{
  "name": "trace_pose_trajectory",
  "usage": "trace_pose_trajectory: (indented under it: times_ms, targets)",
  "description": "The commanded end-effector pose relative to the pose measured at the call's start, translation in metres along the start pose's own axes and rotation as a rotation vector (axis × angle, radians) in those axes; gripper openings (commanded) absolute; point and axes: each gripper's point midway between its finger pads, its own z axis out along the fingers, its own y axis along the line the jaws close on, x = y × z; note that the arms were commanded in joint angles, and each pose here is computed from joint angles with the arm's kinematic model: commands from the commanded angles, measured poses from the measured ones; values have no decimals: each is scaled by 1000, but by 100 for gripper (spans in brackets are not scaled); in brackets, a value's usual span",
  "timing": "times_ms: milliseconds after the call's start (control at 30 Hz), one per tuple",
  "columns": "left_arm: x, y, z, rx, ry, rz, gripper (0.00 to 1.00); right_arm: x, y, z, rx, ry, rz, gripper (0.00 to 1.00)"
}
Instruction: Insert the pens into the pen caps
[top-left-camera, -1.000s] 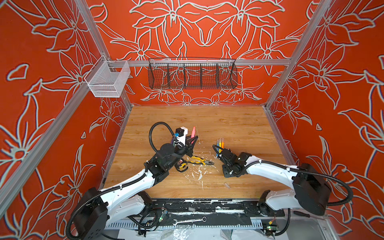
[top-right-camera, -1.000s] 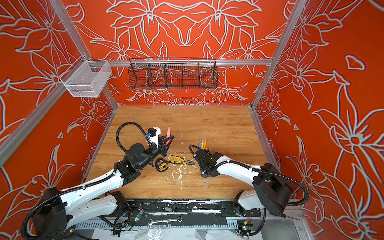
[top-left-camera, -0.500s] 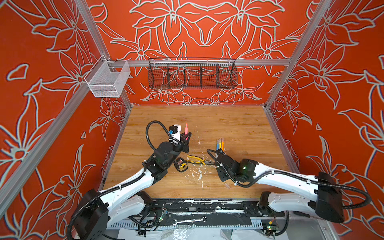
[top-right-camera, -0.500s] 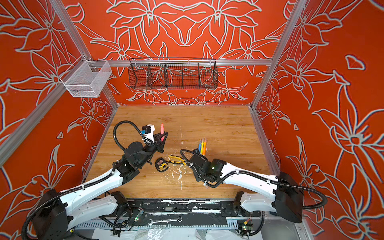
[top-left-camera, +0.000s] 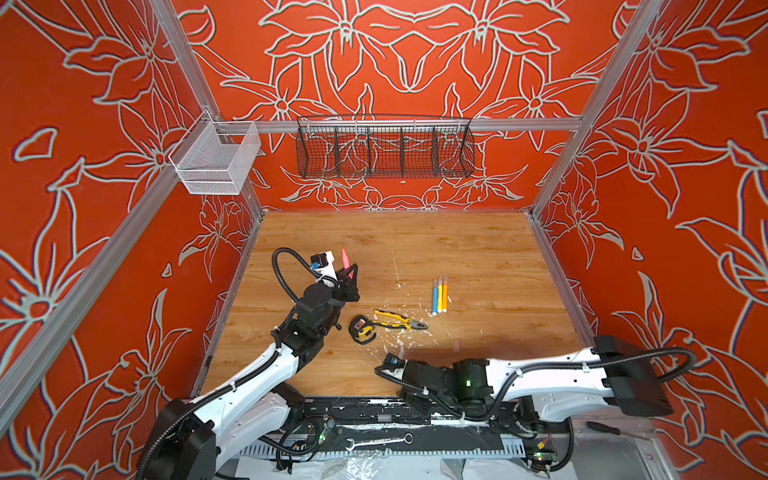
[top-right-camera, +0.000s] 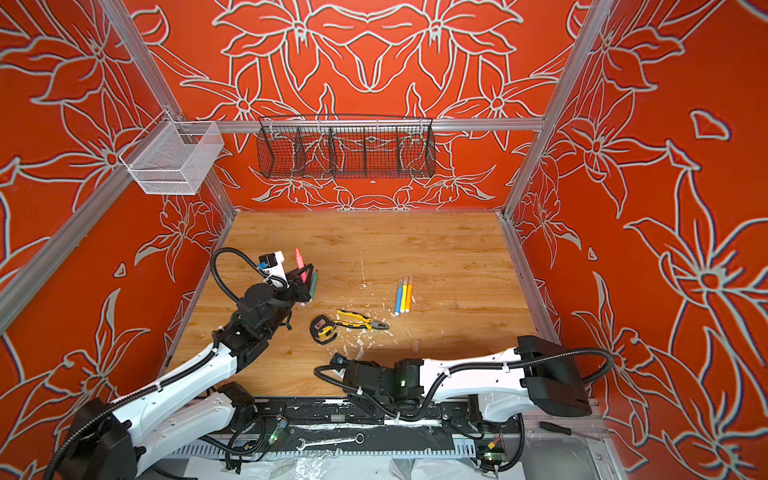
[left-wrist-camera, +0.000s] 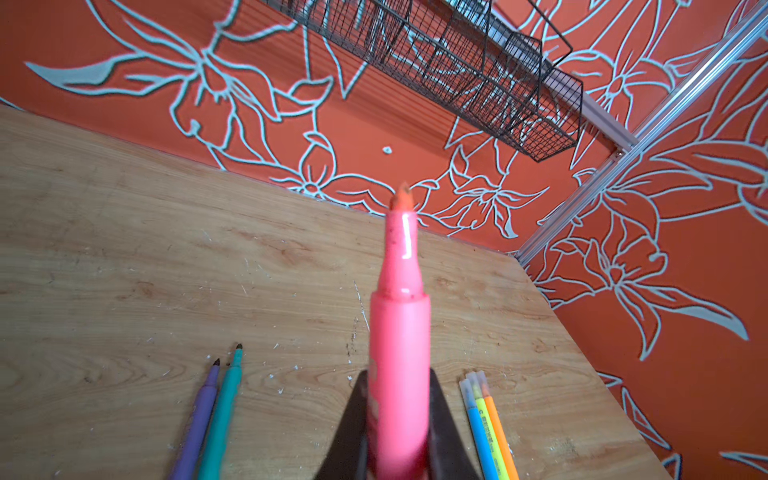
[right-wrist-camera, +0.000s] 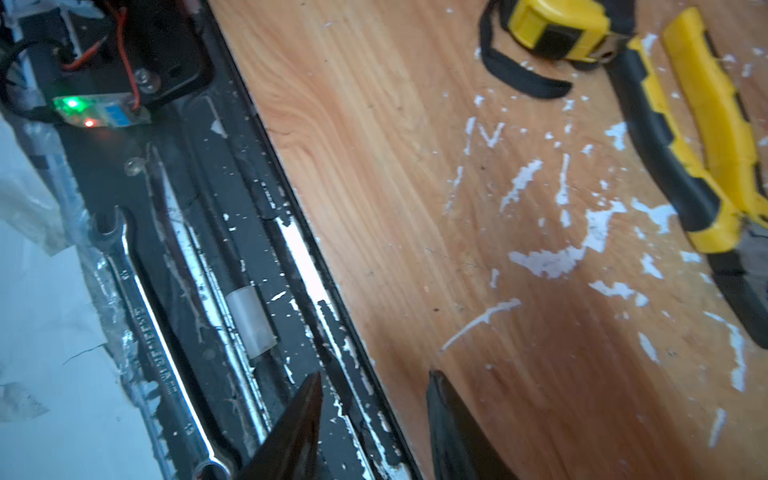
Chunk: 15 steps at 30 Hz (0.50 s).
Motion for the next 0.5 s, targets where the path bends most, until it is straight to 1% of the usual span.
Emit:
trace_pose_trajectory:
  times_ms: [0, 133, 300, 467]
  targets:
    - [-9, 4, -3, -17, -36, -32, 0, -2, 25, 7, -59, -3, -88, 44]
    - [-10, 3, -4, -15, -39, -35, 0, 4, 41, 19, -74, 29, -132, 44]
    - [-9, 4, -5, -13, -39, -36, 0, 10, 51, 34, -50, 83, -168, 42]
    - [-11, 3, -6, -10, -44, -33, 0, 4, 52, 42, -10, 95, -160, 43]
